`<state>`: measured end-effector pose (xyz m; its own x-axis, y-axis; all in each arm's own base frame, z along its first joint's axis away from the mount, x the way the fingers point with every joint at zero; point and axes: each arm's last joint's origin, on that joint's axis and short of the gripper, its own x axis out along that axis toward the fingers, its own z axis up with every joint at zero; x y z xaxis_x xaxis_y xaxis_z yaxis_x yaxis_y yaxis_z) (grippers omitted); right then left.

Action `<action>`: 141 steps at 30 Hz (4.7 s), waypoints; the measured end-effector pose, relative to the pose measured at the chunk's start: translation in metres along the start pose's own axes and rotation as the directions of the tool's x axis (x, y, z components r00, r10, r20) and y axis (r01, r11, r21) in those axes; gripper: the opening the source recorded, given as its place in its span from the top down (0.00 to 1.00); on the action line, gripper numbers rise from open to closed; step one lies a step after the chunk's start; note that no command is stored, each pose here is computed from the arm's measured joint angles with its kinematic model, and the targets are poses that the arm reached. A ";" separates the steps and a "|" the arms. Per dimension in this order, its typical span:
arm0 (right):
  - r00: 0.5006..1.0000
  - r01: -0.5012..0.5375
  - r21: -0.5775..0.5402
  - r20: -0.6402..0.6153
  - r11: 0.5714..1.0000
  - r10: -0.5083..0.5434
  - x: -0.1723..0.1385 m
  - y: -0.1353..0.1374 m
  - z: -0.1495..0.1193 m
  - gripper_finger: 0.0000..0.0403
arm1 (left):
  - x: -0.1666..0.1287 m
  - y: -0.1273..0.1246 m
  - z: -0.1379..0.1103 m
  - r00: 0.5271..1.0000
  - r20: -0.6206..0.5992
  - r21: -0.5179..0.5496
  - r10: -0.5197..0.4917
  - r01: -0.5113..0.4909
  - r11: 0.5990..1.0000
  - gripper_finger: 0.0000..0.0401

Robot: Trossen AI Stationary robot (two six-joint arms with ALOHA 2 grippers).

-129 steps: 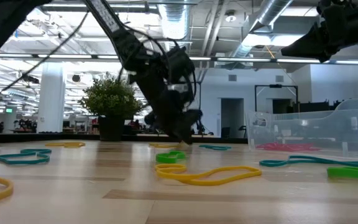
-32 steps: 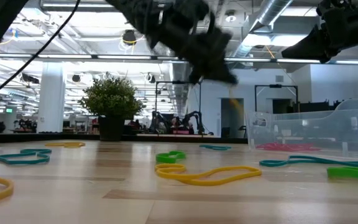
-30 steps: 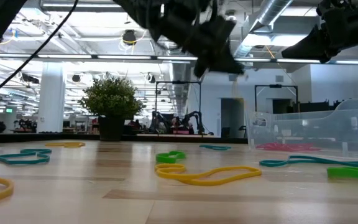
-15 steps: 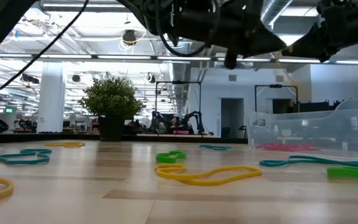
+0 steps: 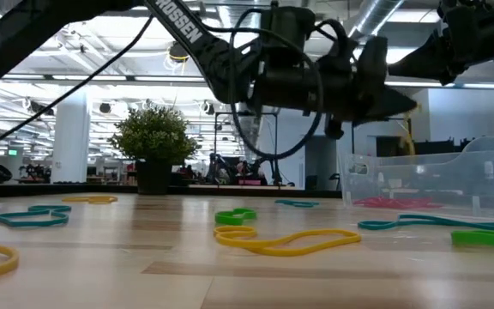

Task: Pick and place items into bin
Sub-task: Put the yellow rubber band into the transparent bin

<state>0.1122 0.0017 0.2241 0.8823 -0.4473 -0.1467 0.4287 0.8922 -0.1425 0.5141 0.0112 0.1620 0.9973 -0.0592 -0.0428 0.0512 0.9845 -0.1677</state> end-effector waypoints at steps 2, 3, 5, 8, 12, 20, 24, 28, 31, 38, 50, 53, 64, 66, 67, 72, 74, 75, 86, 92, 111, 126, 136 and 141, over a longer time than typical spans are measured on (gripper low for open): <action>1.000 0.000 0.000 0.000 1.000 0.000 0.000 0.000 0.000 0.82 | 0.001 0.002 0.003 1.000 0.005 -0.019 -0.013 0.013 1.000 1.00; 1.000 0.000 0.000 0.000 1.000 0.000 0.000 0.000 0.000 0.82 | 0.001 0.002 0.002 1.000 -0.002 -0.031 -0.021 0.021 0.999 1.00; 1.000 0.000 0.000 0.001 1.000 0.000 0.000 0.000 0.000 0.82 | 0.001 0.003 0.001 0.999 -0.016 -0.041 -0.030 0.030 0.999 1.00; 1.000 0.000 -0.001 0.000 1.000 0.000 0.000 0.000 0.000 0.82 | 0.001 -0.001 0.001 0.999 -0.009 -0.040 -0.040 0.039 0.998 1.00; 1.000 0.000 -0.001 0.000 1.000 0.000 0.000 0.000 0.000 0.82 | 0.001 -0.005 -0.008 0.995 -0.098 -0.049 -0.031 0.026 0.998 1.00; 1.000 0.000 -0.001 0.000 1.000 0.000 0.000 0.000 0.000 0.82 | 0.001 -0.006 -0.012 0.991 -0.129 -0.031 -0.021 0.017 0.999 0.92; 1.000 0.000 -0.001 0.000 1.000 0.000 0.000 0.000 0.000 0.82 | 0.001 -0.007 -0.012 0.991 -0.133 -0.032 -0.033 0.029 0.999 0.87; 1.000 0.000 -0.001 0.000 1.000 0.000 0.000 0.000 0.000 0.82 | 0.001 -0.007 -0.012 0.990 -0.136 -0.030 -0.033 0.029 0.999 0.82; 1.000 0.000 -0.001 -0.001 1.000 0.000 0.000 0.000 0.000 0.82 | 0.001 -0.005 -0.013 0.990 -0.141 -0.029 -0.026 0.022 0.999 0.79; 1.000 -0.001 -0.010 -0.013 1.000 0.001 0.000 0.000 -0.001 0.82 | -0.010 0.009 0.017 0.981 -0.191 0.004 -0.034 0.035 0.999 0.80; 0.999 -0.002 -0.023 -0.032 1.000 0.001 0.000 0.000 -0.004 0.82 | -0.110 0.020 0.080 0.600 -0.794 0.019 0.095 -0.132 0.991 0.80; 0.999 -0.003 -0.033 -0.048 0.999 0.002 0.000 0.000 -0.005 0.82 | -0.137 0.013 0.071 0.360 -0.910 0.133 0.206 -0.217 0.967 0.80; 0.997 -0.002 0.007 -0.078 1.000 0.003 0.000 0.000 -0.009 0.82 | -0.197 0.005 0.016 -0.038 -0.986 0.164 0.160 -0.161 0.973 0.80; 0.996 -0.002 0.004 -0.085 1.000 0.003 0.000 0.000 -0.010 0.82 | -0.208 0.005 0.015 -0.035 -0.984 0.178 0.175 -0.167 0.970 0.80; 0.996 -0.002 0.002 -0.087 1.000 0.003 0.000 0.000 -0.010 0.82 | -0.213 0.005 0.014 -0.021 -0.980 0.197 0.196 -0.174 0.965 0.80; 0.996 -0.002 0.001 -0.088 1.000 0.002 0.000 0.000 -0.010 0.82 | -0.247 0.007 0.003 0.073 -0.939 0.318 0.337 -0.197 0.927 0.80; 0.996 -0.003 0.000 -0.088 1.000 0.003 0.000 0.000 -0.010 0.82 | -0.258 0.011 -0.005 0.136 -0.913 0.350 0.385 -0.226 0.909 0.80; 0.996 -0.002 0.000 -0.088 1.000 0.002 0.000 0.000 -0.010 0.82 | -0.262 0.013 -0.009 0.163 -0.902 0.357 0.401 -0.244 0.902 0.80; 0.997 -0.002 -0.005 -0.080 1.000 0.001 0.000 0.000 -0.009 0.82 | -0.294 0.043 -0.032 0.146 -0.909 0.301 0.390 -0.420 0.857 0.80; 0.998 -0.003 -0.032 -0.057 0.999 0.001 0.000 0.000 -0.006 0.82 | -0.298 0.048 -0.017 0.176 -0.898 0.295 0.402 -0.437 0.850 0.80; 0.998 -0.005 -0.034 -0.060 0.999 0.003 0.000 0.000 -0.007 0.82 | -0.324 0.044 -0.040 0.173 -0.883 0.318 0.436 -0.464 0.827 0.80; 0.999 -0.003 -0.020 -0.040 1.000 0.002 0.000 0.000 -0.005 0.82 | -0.315 0.049 -0.045 0.303 -0.816 0.336 0.492 -0.445 0.830 0.98; 1.000 -0.003 -0.008 -0.025 1.000 0.003 0.000 0.000 -0.003 0.82 | -0.293 0.046 -0.034 0.562 -0.730 0.143 0.388 -0.430 0.891 1.00; 1.000 -0.024 0.008 -0.003 1.000 0.024 0.000 0.001 0.000 0.82 | -0.273 0.040 -0.017 0.770 -0.553 0.071 0.318 -0.336 0.939 1.00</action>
<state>0.1124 0.0023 0.2237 0.8920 -0.4255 -0.1527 0.4085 0.9033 -0.1312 0.2428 0.0635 0.1506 0.7556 0.1759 -0.6310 -0.2835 0.9562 -0.0729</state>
